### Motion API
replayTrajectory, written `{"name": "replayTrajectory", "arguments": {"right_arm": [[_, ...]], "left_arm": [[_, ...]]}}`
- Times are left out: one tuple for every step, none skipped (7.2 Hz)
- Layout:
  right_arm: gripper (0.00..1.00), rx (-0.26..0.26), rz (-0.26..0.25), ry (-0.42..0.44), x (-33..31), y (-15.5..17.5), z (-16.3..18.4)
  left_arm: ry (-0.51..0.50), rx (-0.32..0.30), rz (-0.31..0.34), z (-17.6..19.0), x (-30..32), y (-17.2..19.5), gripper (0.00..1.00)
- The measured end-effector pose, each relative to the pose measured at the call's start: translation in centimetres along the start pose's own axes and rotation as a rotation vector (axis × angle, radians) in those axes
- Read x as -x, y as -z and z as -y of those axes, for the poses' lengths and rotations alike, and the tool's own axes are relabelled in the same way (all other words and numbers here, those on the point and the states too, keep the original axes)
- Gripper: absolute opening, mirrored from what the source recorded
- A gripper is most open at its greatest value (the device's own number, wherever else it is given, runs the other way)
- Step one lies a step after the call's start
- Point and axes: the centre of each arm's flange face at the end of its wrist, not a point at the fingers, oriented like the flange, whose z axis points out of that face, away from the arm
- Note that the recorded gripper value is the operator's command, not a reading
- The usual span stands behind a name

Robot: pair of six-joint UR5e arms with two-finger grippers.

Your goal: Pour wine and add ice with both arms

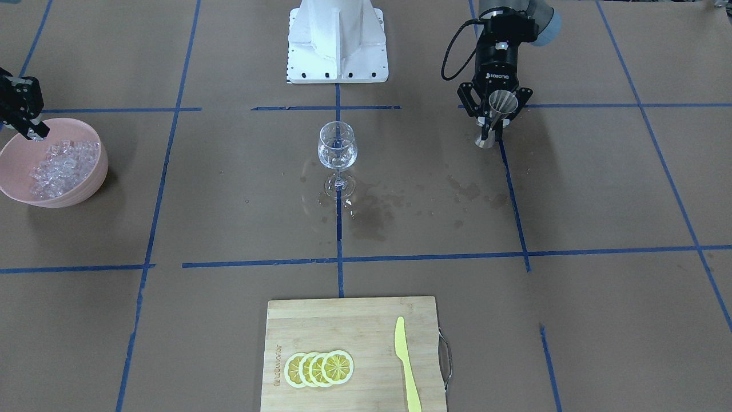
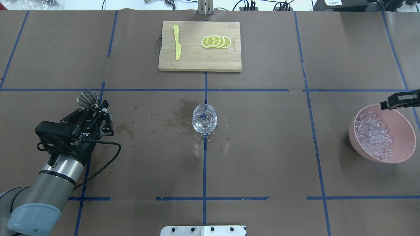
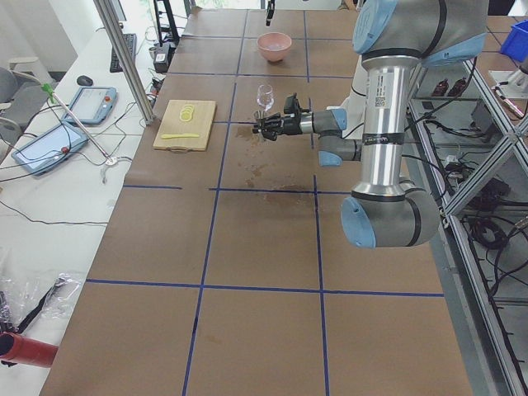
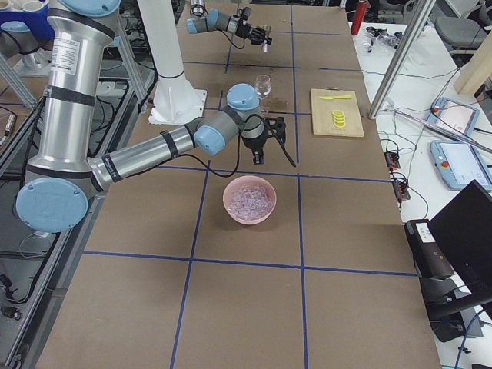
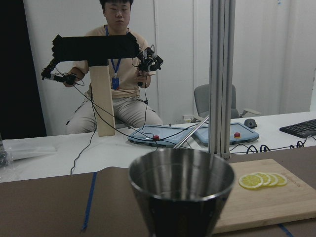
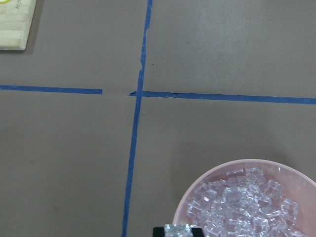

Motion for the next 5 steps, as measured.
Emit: {"name": "replayTrajectory", "arguments": {"right_arm": [[0.0,0.007,0.003,-0.019,2.0,0.7,1.2],[0.0,0.017,0.0,-0.035,4.4,1.5,2.5],[0.0,0.025,0.004,-0.059,7.2,2.1,3.7],[0.0,0.031,0.019,-0.094,10.3,2.2,4.3],[0.0,0.033,0.036,-0.125,13.0,2.0,4.5]], "left_arm": [[0.014,0.041,0.0,-1.5,1.4,-0.1,0.0],[0.028,0.066,0.01,-2.9,2.6,-0.2,0.0],[0.034,0.08,0.024,-4.2,3.5,-0.5,0.0],[0.055,0.086,0.038,-5.3,4.2,-0.8,0.0],[0.088,0.09,0.052,-6.2,4.8,-1.0,0.0]]}}
